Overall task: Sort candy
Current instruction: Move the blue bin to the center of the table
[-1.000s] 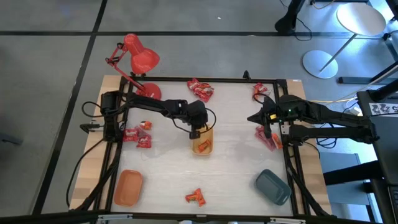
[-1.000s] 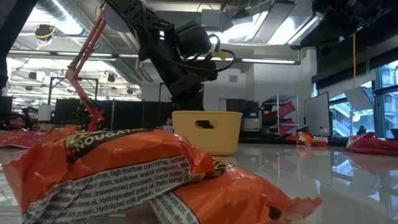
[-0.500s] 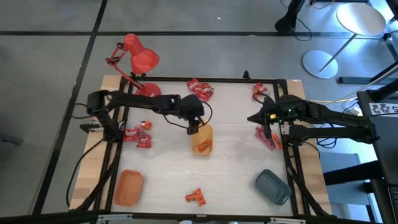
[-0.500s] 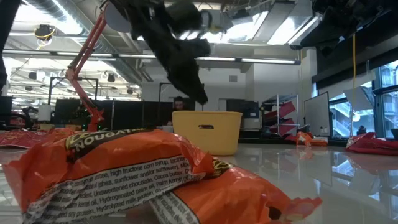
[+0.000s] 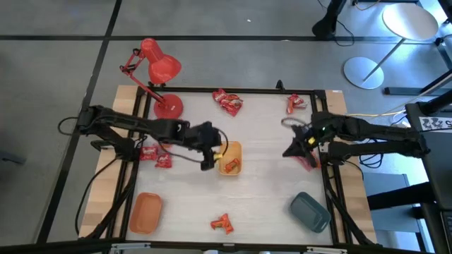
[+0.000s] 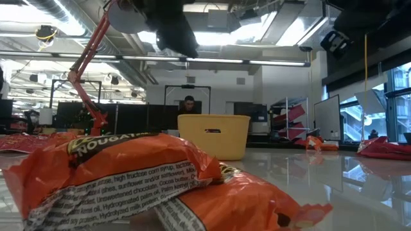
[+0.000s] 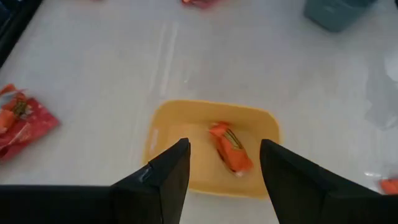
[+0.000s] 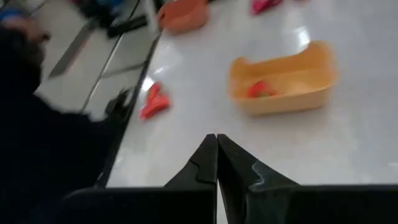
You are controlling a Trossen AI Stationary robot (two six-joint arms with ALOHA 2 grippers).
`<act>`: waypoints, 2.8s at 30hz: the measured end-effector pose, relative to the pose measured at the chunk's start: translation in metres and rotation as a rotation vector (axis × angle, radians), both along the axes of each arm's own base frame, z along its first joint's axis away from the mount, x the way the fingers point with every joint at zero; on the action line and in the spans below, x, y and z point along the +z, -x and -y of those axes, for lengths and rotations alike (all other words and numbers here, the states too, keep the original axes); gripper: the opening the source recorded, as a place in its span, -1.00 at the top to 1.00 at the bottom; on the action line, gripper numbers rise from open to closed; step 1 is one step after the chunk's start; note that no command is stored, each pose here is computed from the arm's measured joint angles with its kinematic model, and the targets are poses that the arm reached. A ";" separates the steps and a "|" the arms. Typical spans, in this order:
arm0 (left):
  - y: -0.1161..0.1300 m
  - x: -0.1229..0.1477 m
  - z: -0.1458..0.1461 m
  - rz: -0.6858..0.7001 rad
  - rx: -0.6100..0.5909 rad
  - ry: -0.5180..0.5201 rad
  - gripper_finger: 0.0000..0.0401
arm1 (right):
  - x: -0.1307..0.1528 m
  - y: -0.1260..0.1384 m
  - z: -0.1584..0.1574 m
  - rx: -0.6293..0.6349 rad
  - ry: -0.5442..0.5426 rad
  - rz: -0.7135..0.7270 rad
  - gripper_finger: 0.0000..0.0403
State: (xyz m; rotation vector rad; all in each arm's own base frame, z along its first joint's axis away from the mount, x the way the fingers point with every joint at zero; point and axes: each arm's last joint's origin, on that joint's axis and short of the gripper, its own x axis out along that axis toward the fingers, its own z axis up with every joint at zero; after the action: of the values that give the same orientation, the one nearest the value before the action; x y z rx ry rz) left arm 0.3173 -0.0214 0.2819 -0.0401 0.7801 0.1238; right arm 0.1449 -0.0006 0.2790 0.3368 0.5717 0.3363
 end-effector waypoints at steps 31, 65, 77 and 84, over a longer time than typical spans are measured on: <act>0.009 -0.002 0.042 -0.009 0.043 0.079 0.08 | -0.052 -0.021 -0.149 0.430 0.455 -0.675 0.49; 0.010 -0.003 0.041 -0.030 0.040 0.068 0.08 | -0.100 -0.038 -0.180 0.618 0.633 -0.683 0.93; 0.010 -0.003 0.042 -0.032 0.019 0.049 0.08 | -0.079 -0.050 -0.177 0.535 0.565 -0.728 0.99; 0.011 -0.003 0.048 -0.034 -0.019 0.031 0.08 | -0.046 -0.070 -0.147 0.395 0.467 -0.655 0.99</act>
State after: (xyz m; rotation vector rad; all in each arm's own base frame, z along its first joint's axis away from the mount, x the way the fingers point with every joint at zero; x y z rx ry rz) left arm 0.3061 -0.0693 0.2788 -0.0595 0.8166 0.0945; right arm 0.2154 0.1465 0.2333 -0.1375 1.3413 0.4596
